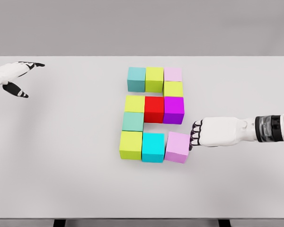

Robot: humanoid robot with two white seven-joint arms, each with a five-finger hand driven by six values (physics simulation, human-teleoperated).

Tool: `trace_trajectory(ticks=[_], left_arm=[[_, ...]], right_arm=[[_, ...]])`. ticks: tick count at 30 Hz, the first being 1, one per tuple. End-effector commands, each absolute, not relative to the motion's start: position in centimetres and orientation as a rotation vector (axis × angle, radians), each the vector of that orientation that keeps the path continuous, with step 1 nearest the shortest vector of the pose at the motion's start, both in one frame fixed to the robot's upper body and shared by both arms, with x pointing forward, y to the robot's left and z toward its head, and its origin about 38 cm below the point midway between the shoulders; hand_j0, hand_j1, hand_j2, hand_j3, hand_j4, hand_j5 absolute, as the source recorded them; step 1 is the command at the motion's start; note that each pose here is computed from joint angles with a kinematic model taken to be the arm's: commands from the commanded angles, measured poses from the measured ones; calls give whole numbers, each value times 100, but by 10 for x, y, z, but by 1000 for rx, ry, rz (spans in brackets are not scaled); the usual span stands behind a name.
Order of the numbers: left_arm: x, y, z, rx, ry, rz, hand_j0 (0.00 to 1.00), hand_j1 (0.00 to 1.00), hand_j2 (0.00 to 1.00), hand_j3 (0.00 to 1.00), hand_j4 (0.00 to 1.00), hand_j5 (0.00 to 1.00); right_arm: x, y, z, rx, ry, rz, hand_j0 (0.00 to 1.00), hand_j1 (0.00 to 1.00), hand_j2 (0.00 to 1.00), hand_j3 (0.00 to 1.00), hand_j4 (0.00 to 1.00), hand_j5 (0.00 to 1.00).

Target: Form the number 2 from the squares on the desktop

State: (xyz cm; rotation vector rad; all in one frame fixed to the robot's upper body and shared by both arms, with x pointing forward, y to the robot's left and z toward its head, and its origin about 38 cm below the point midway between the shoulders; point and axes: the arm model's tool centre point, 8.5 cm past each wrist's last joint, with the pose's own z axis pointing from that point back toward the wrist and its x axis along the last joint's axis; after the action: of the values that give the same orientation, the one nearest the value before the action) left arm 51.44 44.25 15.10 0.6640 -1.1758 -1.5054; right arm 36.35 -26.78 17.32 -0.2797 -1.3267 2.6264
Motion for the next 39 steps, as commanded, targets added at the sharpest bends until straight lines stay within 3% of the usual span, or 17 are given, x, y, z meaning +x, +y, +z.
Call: trace_trajectory(ticks=[1,35,38,39], left_arm=[[514,444,152,665,-1180,-1493,100,100,100,100,100,100],[514,450,151,669,-1167,-1473,100,100,100,100,100,100],[513,451,151,670,-1164,-1472,100,100,100,100,100,100],[514,451,152,670,-1166,-1472,100,100,100,100,100,100]], right_arm=[[364,-267,174,-278,-1332,2621,72,72,72,72,72,72],[372,-268,178,-312,-1339,2604,72,72,72,72,72,72],[388,-306,202,-464,-1282,2542,83,83,83,83,83,83],[390,-325,219,-535,-1267,2506,100,100,100,100,100,100]])
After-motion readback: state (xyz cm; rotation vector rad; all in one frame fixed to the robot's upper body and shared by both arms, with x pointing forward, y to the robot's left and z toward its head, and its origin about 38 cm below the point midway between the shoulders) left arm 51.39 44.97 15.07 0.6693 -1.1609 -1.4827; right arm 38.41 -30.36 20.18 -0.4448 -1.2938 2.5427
